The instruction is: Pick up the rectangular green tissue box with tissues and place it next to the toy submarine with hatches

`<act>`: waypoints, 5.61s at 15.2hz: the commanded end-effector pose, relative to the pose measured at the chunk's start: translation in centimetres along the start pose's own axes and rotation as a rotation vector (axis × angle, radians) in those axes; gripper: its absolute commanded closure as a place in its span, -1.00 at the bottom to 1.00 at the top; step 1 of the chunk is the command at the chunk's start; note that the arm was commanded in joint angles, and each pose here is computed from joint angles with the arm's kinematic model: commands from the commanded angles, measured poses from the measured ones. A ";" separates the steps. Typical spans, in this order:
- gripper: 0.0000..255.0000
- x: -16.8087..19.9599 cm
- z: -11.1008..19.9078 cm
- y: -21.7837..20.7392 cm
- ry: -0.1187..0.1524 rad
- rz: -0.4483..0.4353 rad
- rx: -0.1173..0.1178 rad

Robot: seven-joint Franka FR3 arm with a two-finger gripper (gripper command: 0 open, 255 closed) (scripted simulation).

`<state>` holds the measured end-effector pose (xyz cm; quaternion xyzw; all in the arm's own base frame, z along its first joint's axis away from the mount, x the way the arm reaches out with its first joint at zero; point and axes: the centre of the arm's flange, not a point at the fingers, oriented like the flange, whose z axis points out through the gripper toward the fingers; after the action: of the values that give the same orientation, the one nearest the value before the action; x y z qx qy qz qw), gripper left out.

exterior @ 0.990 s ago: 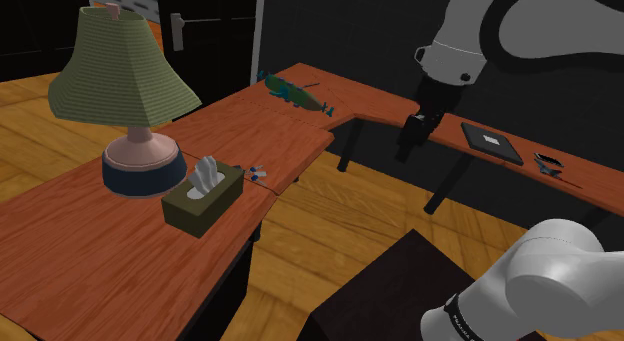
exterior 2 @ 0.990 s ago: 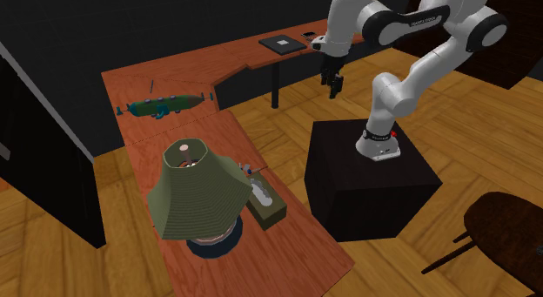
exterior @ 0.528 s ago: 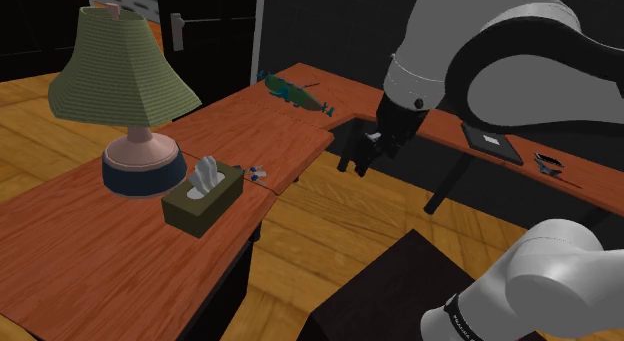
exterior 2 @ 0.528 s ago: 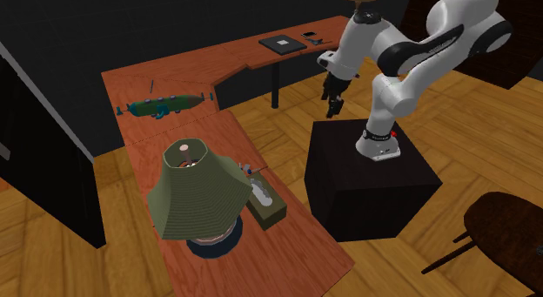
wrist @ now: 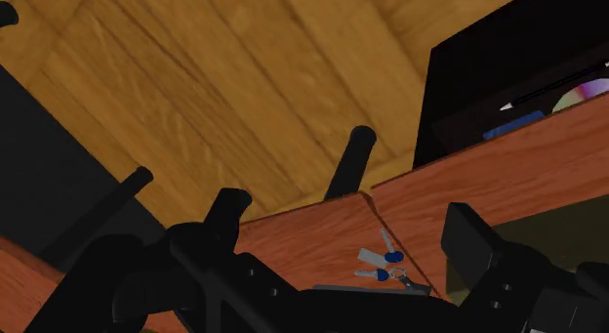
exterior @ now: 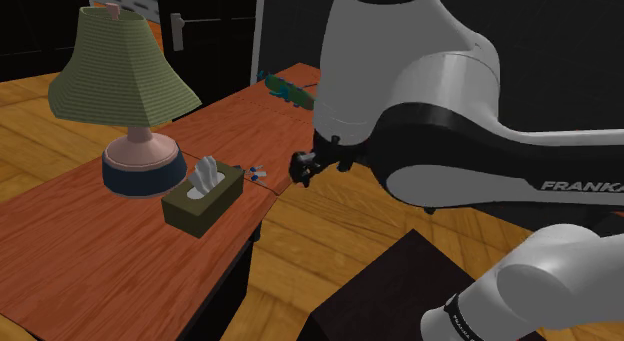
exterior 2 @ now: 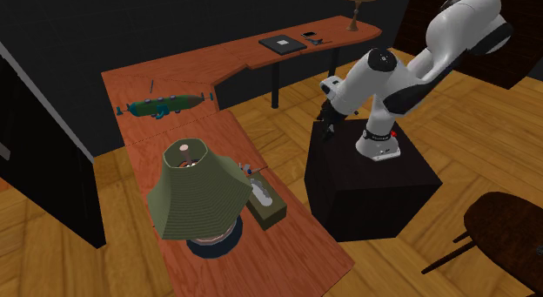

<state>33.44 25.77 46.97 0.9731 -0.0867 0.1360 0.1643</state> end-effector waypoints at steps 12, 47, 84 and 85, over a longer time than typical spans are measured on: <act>-1.00 4.2 4.2 -19.1 0.239 0.283 -0.225; 1.00 12.1 11.9 -28.6 0.404 0.476 -0.383; 1.00 17.8 -5.9 -22.8 0.404 0.476 -0.383; 1.00 18.0 -6.4 -22.6 0.404 0.476 -0.383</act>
<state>53.81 46.84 50.80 0.8308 -0.3006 0.3410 0.3212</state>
